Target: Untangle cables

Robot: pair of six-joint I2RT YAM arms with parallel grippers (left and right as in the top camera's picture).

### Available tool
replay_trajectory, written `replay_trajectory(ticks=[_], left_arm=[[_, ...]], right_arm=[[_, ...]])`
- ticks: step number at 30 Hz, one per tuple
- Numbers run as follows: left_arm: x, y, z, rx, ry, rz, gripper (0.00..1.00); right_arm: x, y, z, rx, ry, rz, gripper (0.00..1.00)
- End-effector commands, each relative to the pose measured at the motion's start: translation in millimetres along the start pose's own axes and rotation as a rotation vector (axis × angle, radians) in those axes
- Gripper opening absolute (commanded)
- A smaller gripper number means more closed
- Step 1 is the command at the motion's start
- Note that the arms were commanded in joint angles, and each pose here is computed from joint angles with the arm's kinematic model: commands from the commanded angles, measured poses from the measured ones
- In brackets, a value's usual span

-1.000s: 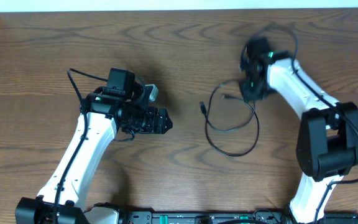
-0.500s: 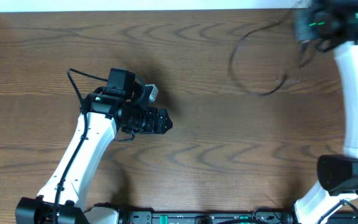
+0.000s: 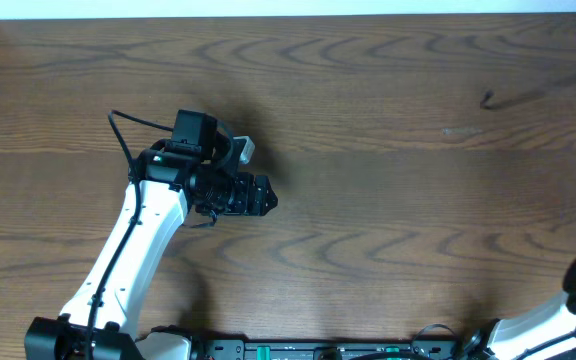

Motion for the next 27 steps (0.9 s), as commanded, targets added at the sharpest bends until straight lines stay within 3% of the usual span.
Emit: replay_trajectory(ticks=[1,5,9,15,27], left_arm=[[-1,1,-5,-0.017,0.001,0.018,0.84],[-1,1,-5,-0.018,0.000,0.018,0.84],[-1,1,-5,-0.018,0.000,0.018,0.84],[-2,2,-5,-0.023,-0.002,0.017,0.84],[-2,2,-5,-0.023,-0.002,0.017,0.85]], right_arm=[[-39,15,-2,-0.098,0.095,0.287,0.01],[-80,28,-2,-0.211,0.233,0.450,0.01],[-106,21,-1,-0.202,0.216,0.483,0.01],[-110,-13,20,-0.029,0.089,0.492,0.01],[-81,-120,128,0.304,0.075,0.501,0.01]])
Point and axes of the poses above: each gripper's point midway between its finger pads, its own z axis out along the fingers, its own x axis along the line the jaws close on, y = z × x, the point moved 9 cm from there along -z, back along the fingers, and after that the axes turned 11 degrees about -z, right-handed, at the moved point
